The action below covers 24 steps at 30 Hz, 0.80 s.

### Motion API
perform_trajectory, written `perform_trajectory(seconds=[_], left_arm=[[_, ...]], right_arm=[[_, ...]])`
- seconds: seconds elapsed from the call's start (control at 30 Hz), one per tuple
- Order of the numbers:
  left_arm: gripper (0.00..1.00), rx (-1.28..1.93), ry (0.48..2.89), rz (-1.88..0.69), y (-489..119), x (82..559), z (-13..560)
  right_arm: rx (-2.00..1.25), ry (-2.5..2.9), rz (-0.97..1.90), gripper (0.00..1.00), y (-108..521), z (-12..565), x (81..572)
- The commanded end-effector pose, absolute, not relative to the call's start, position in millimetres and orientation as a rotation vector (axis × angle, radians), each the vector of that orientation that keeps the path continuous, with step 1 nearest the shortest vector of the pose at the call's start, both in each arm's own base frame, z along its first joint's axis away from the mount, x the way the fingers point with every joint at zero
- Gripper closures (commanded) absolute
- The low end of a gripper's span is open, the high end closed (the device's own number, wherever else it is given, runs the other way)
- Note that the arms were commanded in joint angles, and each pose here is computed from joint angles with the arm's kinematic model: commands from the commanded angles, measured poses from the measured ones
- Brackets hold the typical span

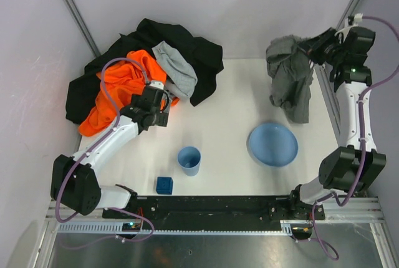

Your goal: Pick out a specific cloth from the pile

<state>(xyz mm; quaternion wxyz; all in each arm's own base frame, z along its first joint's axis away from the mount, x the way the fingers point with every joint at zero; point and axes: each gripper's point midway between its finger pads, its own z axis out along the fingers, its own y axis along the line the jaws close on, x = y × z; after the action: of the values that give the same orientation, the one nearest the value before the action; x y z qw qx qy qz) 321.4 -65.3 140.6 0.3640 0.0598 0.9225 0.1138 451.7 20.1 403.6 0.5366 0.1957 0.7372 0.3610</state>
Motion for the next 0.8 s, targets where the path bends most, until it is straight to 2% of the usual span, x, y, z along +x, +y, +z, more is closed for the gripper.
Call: perform_trajectory(seconds=[0.0,0.27,0.77], left_arm=[[0.0,0.121,2.315,0.29,-65.1,324.2,153.6],[0.0,0.116,2.315,0.293,-64.6,324.5,153.1],[0.0,0.119,2.316,0.291,-65.5,324.7,152.2]], right_arm=[[0.439,1.789,0.789,1.0,10.2,363.5,465.0],[0.603,2.056,0.716,1.0,-0.2,223.1,463.1],[0.847,2.409,0.629,1.0,-3.7,55.2,427.5]])
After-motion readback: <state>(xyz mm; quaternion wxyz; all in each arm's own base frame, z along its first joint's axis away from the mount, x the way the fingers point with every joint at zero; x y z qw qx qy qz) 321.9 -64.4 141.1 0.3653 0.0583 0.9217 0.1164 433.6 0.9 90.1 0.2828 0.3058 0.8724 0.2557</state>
